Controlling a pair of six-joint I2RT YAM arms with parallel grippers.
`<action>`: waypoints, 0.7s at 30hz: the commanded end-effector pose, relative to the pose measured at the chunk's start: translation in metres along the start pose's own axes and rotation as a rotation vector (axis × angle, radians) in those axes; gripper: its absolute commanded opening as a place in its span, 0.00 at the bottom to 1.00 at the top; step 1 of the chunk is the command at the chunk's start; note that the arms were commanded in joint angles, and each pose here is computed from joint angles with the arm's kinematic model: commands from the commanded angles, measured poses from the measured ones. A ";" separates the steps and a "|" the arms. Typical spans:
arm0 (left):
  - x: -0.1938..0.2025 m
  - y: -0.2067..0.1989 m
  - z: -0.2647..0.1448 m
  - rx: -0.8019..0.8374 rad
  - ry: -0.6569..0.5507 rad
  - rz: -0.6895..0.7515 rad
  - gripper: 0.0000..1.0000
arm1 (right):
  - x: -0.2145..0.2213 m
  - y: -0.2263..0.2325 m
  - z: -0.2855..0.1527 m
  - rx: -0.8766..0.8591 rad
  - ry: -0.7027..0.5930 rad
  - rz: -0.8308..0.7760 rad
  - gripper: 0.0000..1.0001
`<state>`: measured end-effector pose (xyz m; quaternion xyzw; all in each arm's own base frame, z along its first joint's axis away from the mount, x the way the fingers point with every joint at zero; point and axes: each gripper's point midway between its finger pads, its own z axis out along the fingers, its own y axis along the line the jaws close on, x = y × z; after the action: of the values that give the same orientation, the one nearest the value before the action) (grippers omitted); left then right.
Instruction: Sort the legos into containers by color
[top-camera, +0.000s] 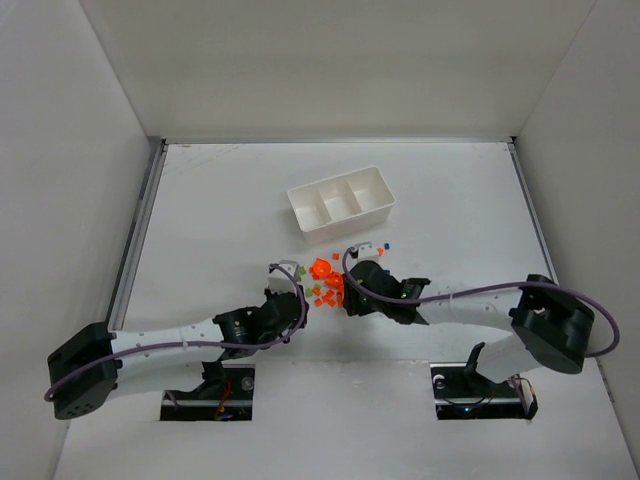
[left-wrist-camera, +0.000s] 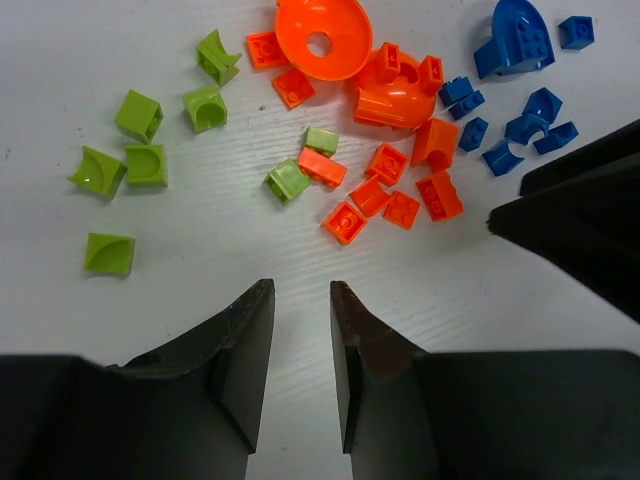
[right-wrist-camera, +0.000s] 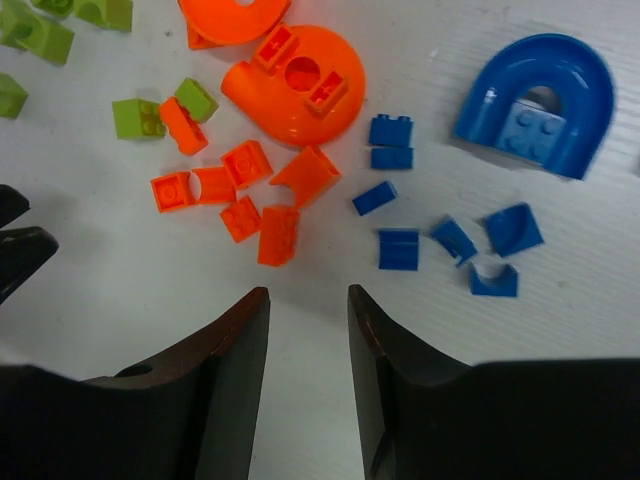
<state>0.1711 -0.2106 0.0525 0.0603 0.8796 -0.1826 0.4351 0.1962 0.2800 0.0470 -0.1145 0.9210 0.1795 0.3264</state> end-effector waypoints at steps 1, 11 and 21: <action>-0.008 0.000 -0.001 -0.002 -0.037 -0.059 0.27 | -0.025 0.039 0.010 -0.108 -0.043 0.002 0.42; 0.003 0.002 0.005 0.033 0.000 -0.072 0.29 | -0.017 0.042 0.027 -0.048 0.018 0.010 0.43; 0.010 -0.008 0.009 0.095 0.035 -0.054 0.29 | -0.015 0.022 0.032 0.086 0.043 -0.008 0.34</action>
<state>0.1705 -0.2121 0.0397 0.0480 0.8856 -0.2121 0.4103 0.2114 0.3097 0.0290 -0.1178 0.9357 0.1480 0.2979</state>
